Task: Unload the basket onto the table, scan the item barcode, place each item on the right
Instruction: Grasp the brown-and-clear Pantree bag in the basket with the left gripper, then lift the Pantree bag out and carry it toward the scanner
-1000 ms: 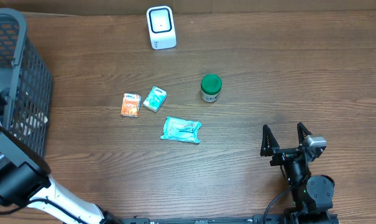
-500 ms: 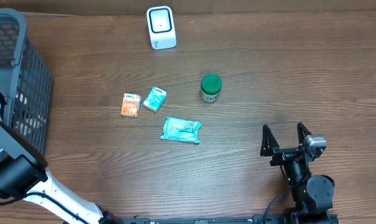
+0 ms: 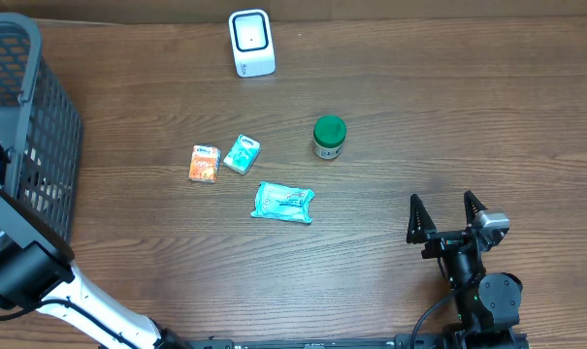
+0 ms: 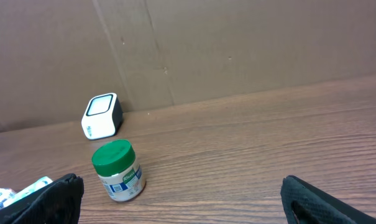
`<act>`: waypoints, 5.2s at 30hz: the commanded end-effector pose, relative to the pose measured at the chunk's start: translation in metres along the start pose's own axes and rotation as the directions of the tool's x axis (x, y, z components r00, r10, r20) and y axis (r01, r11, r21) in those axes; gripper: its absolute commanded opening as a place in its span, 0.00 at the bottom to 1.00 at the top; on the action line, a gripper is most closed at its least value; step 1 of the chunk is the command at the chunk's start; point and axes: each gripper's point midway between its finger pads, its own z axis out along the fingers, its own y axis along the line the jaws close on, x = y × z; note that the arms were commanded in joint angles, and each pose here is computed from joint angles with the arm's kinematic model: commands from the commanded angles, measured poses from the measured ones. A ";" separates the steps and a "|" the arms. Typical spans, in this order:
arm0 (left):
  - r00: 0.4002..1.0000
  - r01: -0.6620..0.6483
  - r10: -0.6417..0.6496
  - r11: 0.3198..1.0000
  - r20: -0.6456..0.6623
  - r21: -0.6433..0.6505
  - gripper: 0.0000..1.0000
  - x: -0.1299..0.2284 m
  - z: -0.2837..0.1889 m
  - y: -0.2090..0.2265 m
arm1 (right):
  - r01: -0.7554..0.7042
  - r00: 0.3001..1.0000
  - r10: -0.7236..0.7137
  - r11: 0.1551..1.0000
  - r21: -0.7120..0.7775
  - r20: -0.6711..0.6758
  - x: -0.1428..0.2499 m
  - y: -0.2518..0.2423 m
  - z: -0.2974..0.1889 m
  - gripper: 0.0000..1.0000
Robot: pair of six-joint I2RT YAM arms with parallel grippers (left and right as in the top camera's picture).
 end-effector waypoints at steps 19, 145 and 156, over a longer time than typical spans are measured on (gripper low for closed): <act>0.987 0.067 -0.106 0.952 0.117 0.298 0.04 -0.072 -0.172 -0.033 | 0.004 1.000 -0.005 1.000 0.004 0.006 0.001 -0.002 0.000 1.00; 0.305 -0.952 0.930 0.290 0.204 0.100 0.04 0.315 -0.276 -0.277 | 0.004 1.000 -0.005 1.000 0.004 0.007 0.001 -0.002 0.000 1.00; 0.227 -0.966 0.946 0.188 0.231 0.177 0.04 0.339 -0.272 -0.289 | 0.004 1.000 -0.005 1.000 0.004 0.007 0.001 -0.002 0.000 1.00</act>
